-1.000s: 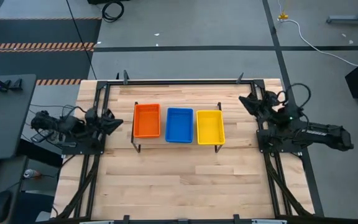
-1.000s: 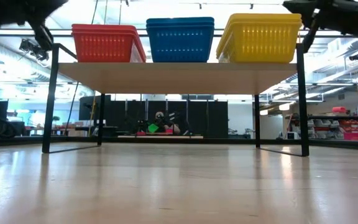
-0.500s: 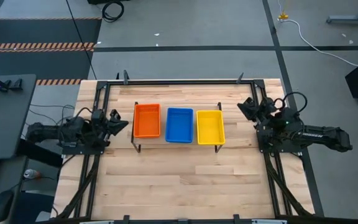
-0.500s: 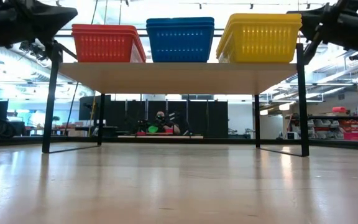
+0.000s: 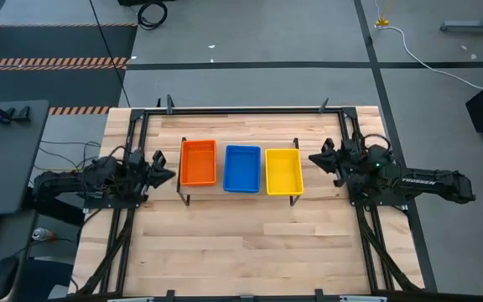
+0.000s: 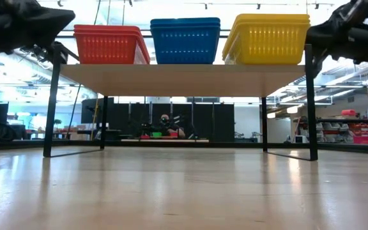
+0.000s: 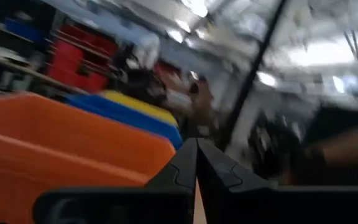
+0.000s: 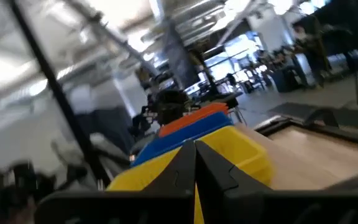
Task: Stack baskets on shelf by color
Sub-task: Return to Home Position
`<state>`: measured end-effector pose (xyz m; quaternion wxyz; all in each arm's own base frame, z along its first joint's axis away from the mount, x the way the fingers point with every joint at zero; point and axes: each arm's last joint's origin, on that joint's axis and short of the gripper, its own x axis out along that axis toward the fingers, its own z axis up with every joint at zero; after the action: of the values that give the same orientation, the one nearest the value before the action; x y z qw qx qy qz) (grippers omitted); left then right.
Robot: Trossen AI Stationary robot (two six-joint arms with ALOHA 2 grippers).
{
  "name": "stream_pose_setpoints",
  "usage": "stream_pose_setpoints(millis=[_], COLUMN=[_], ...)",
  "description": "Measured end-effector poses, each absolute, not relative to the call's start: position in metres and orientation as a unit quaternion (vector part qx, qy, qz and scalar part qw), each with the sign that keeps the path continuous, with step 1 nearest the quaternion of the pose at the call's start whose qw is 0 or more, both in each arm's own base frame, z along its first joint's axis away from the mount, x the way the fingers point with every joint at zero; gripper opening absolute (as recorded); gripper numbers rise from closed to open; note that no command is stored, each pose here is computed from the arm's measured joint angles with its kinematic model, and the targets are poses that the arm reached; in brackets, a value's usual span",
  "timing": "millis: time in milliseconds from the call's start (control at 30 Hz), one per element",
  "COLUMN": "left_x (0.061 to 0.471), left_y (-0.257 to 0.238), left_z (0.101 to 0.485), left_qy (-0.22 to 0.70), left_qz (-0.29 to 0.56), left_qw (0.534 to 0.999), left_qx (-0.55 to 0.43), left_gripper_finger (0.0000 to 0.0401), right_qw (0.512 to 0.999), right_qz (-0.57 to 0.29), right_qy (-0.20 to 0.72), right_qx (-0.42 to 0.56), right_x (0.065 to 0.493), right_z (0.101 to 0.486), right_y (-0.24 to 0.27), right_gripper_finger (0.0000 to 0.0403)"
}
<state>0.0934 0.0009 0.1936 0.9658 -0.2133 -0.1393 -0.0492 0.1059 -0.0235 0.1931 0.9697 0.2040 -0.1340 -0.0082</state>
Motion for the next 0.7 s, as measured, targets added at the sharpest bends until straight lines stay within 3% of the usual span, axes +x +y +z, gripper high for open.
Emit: stream_pose_setpoints(millis=[200,500,700], left_x=[0.0947,0.0948,0.0948], left_y=[-0.0016,-0.0010,-0.0010], left_z=[0.1879,0.1878,0.1878], left_qy=[-0.106,-0.110,-0.111], left_qz=[-0.077,-0.064,-0.063], left_qw=[0.982,0.987,0.987], left_qx=[-0.136,-0.101,-0.101], left_gripper_finger=[0.0004,0.0037,0.0035], right_qw=[0.980,0.981,0.978], right_qz=[0.056,0.053,0.053], right_qy=[-0.117,-0.089,-0.088], right_qx=[0.149,0.164,0.180], right_x=[0.1060,0.1073,0.1073], right_z=[0.1928,0.1874,0.1871], right_y=[-0.0192,-0.0195,-0.0195], right_gripper_finger=[0.0009,0.0009,0.0009])
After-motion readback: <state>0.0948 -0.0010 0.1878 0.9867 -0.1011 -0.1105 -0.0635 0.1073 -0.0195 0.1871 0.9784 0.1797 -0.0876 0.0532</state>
